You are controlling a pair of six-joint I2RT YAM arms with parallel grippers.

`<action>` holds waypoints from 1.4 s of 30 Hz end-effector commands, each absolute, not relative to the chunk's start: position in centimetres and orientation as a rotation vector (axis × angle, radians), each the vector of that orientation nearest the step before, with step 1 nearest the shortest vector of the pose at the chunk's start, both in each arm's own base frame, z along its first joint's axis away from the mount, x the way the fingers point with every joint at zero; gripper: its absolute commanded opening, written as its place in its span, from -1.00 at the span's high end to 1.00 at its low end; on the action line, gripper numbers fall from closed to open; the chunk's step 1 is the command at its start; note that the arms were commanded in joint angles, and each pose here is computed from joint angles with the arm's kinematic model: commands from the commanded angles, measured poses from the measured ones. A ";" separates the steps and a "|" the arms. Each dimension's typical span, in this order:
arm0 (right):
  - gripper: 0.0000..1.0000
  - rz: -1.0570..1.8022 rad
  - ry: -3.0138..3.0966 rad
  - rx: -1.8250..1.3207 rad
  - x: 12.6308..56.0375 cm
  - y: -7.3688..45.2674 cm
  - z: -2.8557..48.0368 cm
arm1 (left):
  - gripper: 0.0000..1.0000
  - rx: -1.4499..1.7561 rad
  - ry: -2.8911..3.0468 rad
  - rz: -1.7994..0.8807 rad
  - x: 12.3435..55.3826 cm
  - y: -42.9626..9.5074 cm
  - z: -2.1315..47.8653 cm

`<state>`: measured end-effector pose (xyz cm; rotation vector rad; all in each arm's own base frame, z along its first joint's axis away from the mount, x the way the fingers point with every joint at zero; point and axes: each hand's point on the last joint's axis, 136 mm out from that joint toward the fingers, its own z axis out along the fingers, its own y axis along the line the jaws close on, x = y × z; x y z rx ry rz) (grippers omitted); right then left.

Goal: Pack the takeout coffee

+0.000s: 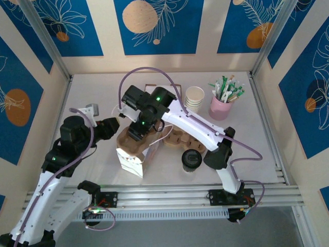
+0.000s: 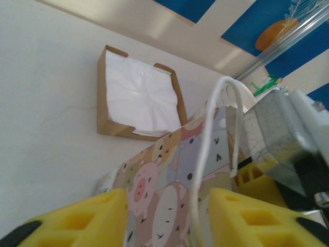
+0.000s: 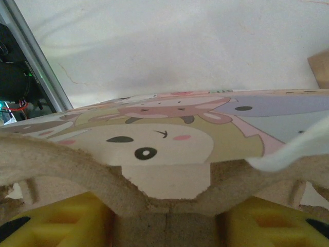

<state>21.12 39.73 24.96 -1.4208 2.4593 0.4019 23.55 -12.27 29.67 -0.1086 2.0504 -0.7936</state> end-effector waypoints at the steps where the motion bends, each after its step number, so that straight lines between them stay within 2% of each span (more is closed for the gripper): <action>1: -0.04 0.480 2.405 -1.453 20.4 39.5 26.6 | 0.36 -0.077 2.038 -0.802 23.9 -12.7 29.5; 3: -0.03 0.500 2.393 -1.460 20.3 39.5 26.9 | 0.51 -0.075 2.053 -0.780 24.0 -12.6 29.0; 6: -0.04 0.527 2.383 -1.439 20.7 39.5 27.3 | 0.62 -0.069 2.059 -0.759 24.2 -12.5 28.7; 13: -0.02 0.568 2.380 -1.377 21.8 38.9 28.2 | 0.72 -0.044 2.058 -0.730 24.1 -12.3 28.6; 19: -0.02 0.573 2.347 -1.451 20.9 38.7 27.7 | 0.72 -0.040 2.062 -0.731 24.1 -12.3 28.5; 28: -0.01 0.423 2.376 -1.452 22.3 37.9 25.9 | 0.72 -0.035 2.055 -0.750 24.1 -12.6 28.7; 42: 0.00 0.311 2.355 -1.602 20.5 38.1 23.6 | 0.72 -0.038 2.047 -0.755 24.2 -12.6 29.1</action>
